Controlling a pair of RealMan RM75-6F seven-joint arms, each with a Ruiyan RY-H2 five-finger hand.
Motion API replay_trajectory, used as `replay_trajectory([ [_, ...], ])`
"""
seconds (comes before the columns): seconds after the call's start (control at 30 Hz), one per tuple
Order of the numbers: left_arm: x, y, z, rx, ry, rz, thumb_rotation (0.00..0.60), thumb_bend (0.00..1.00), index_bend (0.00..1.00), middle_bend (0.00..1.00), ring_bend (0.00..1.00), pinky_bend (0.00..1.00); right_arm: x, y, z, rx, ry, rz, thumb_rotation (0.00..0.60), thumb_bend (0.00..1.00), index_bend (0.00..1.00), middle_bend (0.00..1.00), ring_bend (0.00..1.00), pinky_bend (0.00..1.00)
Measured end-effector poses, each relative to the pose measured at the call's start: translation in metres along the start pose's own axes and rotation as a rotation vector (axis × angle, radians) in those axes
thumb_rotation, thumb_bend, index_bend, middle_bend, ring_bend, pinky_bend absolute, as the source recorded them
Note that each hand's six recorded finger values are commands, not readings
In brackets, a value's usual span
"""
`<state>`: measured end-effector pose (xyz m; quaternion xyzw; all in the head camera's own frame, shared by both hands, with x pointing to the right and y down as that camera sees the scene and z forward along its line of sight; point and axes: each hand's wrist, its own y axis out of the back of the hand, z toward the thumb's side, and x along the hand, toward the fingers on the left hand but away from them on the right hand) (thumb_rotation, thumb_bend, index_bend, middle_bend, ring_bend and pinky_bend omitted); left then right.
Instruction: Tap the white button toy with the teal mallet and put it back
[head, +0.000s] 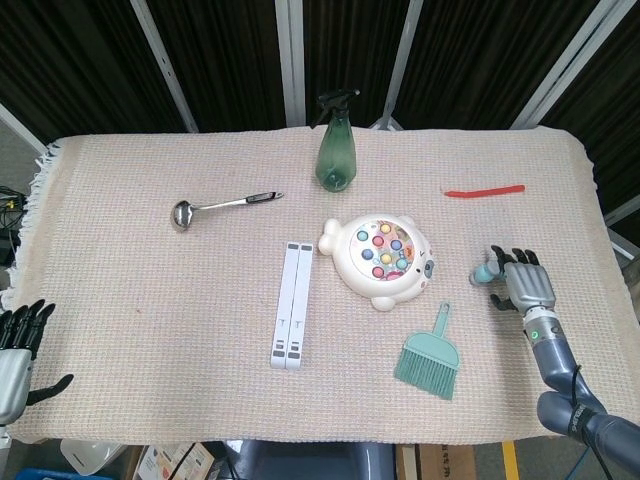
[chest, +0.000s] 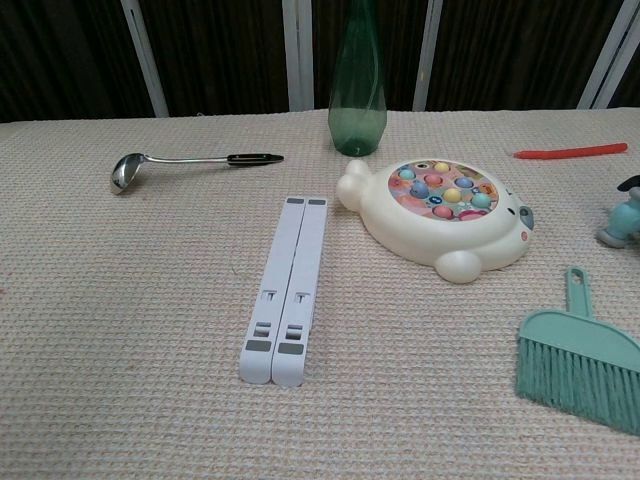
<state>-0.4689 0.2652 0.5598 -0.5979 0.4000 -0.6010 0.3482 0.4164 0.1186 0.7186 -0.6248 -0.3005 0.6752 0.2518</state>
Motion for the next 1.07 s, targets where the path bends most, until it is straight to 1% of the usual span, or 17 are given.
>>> replay_trajectory([
  [0.23, 0.000, -0.001, 0.000, -0.001, -0.001, -0.002, 0.600, 0.09, 0.00, 0.00, 0.00, 0.00, -0.002, 0.003, 0.000, -0.005, 0.001, -0.007, 0.600, 0.34, 0.00, 0.13, 0.02, 0.00],
  [0.4, 0.001, 0.000, 0.000, -0.001, -0.002, 0.002, 0.600, 0.09, 0.00, 0.00, 0.00, 0.00, 0.000, 0.005, -0.001, -0.010, 0.001, -0.018, 0.600, 0.34, 0.00, 0.03, 0.00, 0.00],
  [0.6, 0.001, 0.001, -0.001, -0.004, 0.004, 0.008, 0.600, 0.09, 0.00, 0.00, 0.00, 0.00, 0.008, 0.014, -0.003, -0.037, 0.004, -0.056, 0.600, 0.34, 0.00, 0.02, 0.00, 0.00],
  [0.77, -0.001, 0.003, -0.004, -0.010, 0.013, 0.018, 0.600, 0.09, 0.00, 0.00, 0.00, 0.00, 0.032, 0.027, -0.008, -0.076, 0.015, -0.123, 0.600, 0.34, 0.00, 0.02, 0.00, 0.00],
  [0.9, -0.002, 0.003, -0.005, -0.018, 0.018, 0.028, 0.600, 0.09, 0.00, 0.00, 0.00, 0.00, 0.062, 0.035, -0.015, -0.113, 0.030, -0.195, 0.600, 0.34, 0.00, 0.02, 0.00, 0.00],
  [1.07, -0.003, 0.003, -0.003, -0.019, 0.009, 0.035, 0.600, 0.09, 0.00, 0.00, 0.00, 0.00, 0.107, 0.039, -0.018, -0.168, 0.081, -0.306, 0.600, 0.34, 0.00, 0.02, 0.00, 0.00],
])
